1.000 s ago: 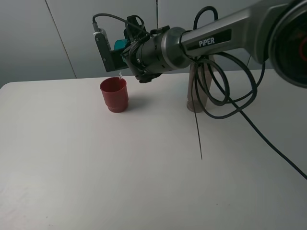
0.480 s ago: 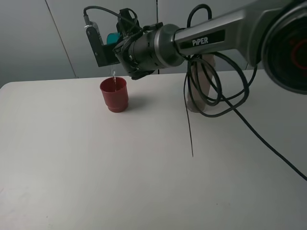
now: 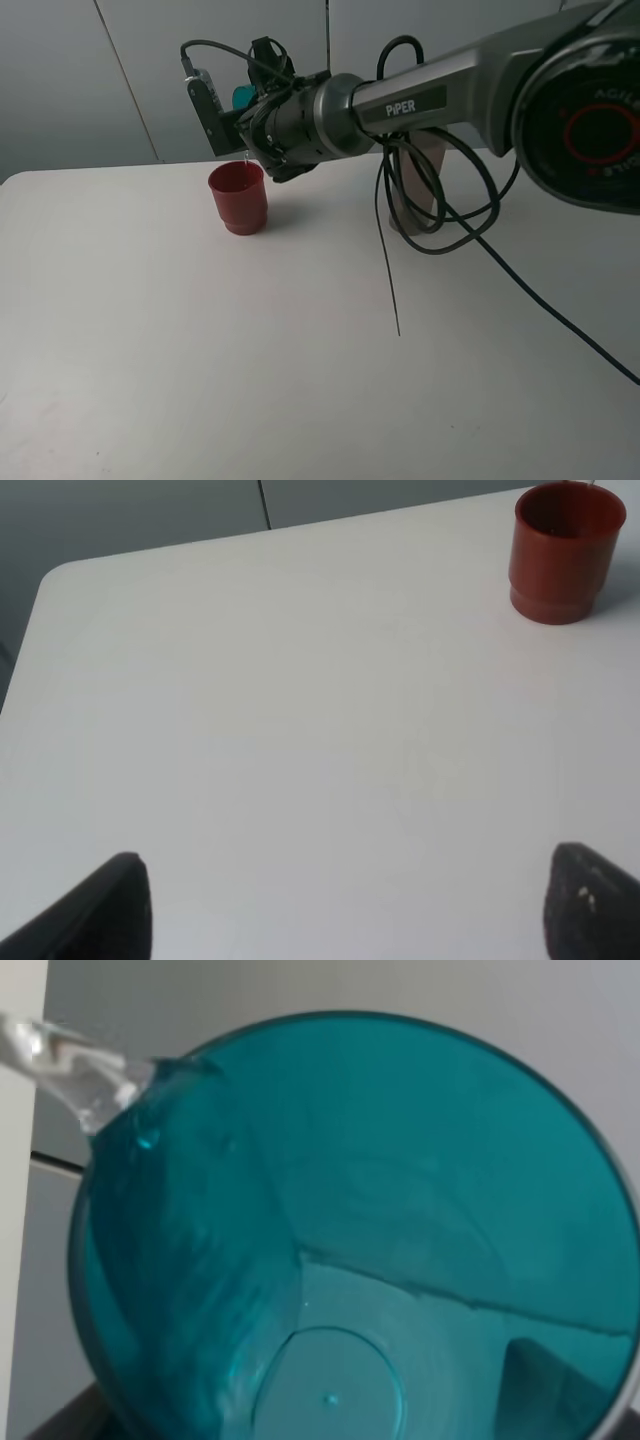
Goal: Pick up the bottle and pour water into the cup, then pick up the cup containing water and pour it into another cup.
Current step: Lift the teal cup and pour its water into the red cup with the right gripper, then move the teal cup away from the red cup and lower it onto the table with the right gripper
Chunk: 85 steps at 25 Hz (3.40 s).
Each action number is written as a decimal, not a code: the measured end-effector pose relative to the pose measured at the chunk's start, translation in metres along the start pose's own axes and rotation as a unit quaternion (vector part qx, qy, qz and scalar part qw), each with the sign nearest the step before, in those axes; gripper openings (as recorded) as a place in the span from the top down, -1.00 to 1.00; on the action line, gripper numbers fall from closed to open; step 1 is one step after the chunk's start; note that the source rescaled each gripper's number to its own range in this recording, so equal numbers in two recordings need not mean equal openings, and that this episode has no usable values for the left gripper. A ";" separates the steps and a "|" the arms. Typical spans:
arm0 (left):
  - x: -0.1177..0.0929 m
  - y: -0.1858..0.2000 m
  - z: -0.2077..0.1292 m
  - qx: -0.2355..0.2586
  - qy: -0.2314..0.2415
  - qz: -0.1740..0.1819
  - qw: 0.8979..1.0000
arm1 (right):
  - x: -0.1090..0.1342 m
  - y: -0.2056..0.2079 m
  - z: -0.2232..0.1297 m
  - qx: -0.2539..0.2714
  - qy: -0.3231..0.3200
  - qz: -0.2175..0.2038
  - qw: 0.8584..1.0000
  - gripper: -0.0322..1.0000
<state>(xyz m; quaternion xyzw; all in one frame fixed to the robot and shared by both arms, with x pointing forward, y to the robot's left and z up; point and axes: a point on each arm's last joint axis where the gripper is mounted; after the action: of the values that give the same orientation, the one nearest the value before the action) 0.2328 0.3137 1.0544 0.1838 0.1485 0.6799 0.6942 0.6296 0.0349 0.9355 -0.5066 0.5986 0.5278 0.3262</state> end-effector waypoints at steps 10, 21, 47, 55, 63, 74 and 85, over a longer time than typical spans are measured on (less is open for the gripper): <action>0.000 0.000 0.000 0.000 0.000 0.000 1.000 | 0.000 0.007 0.010 -0.006 0.026 -0.004 1.000 0.72; 0.000 0.000 0.000 0.000 0.000 0.000 1.000 | 0.000 0.008 0.011 -0.007 0.063 -0.004 0.998 0.72; 0.000 0.000 0.000 0.000 0.000 0.000 1.000 | 0.001 0.009 0.019 -0.051 0.087 0.001 0.995 0.72; 0.000 0.000 0.000 0.000 0.000 0.000 1.000 | -0.032 0.030 0.012 -0.090 -0.071 0.029 0.993 0.72; 0.000 0.000 0.000 0.000 0.000 0.000 1.000 | -0.058 0.051 0.001 -0.140 -0.256 0.116 0.949 0.72; 0.000 0.000 0.000 0.000 0.000 0.000 1.000 | -0.040 0.097 -0.023 -0.185 -0.403 0.268 0.855 0.72; 0.000 0.000 0.000 0.000 0.000 0.000 1.000 | 0.041 0.122 -0.042 -0.224 -0.461 0.268 0.815 0.72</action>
<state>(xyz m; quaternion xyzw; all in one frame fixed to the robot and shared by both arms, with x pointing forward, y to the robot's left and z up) 0.2328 0.3137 1.0544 0.1838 0.1485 0.6799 0.6942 0.5087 -0.0252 0.9438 -0.0824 0.3550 0.8859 0.2870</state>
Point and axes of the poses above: a point on each arm's last joint axis where the gripper is mounted, y pointing back along that axis away from the gripper, x along the wrist's bending axis when the last joint is at zero, z = x × y, and after that the axes turned 2 degrees about y, right-handed
